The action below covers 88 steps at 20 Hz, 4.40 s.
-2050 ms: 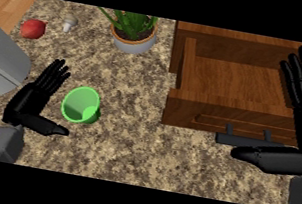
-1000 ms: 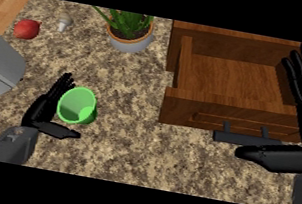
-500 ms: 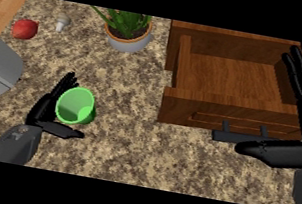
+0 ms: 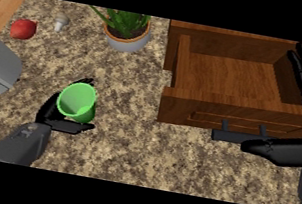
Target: Pick up the cup, place it into the drawer and close the drawer
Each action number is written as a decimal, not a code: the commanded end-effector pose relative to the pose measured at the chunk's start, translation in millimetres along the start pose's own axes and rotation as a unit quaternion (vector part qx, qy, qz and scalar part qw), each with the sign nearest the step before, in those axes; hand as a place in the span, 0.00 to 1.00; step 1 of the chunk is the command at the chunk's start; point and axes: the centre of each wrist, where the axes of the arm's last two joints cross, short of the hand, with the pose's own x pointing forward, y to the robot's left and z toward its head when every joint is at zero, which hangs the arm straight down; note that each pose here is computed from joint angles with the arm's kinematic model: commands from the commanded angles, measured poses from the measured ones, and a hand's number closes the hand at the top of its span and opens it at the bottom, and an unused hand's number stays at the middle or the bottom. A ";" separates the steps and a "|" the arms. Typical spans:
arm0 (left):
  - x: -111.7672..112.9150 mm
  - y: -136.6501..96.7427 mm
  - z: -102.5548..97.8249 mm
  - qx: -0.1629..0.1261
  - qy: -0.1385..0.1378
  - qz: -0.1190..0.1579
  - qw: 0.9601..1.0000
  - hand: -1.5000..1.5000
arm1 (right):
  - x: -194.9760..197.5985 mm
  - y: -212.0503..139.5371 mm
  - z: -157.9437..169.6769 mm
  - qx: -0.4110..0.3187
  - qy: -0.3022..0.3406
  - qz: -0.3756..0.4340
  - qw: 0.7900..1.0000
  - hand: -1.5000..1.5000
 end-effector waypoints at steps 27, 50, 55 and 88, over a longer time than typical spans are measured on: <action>84.4 -54.4 -110.6 0.063 -0.282 -0.006 0.957 1.00 | -10.0 -11.5 13.3 -0.022 0.018 0.014 0.999 0.00; 274.8 -243.7 -216.1 0.008 -0.179 -0.088 0.980 1.00 | -14.9 -16.0 10.1 -0.027 0.009 0.024 0.999 0.00; 272.3 -246.4 -230.5 0.023 -0.125 -0.129 0.984 1.00 | -4.2 -21.7 4.4 -0.006 -0.011 0.014 1.000 0.00; 234.0 -241.2 -220.1 0.019 -0.161 -0.015 0.987 0.00 | -8.0 33.9 -12.3 0.383 0.074 0.055 0.919 1.00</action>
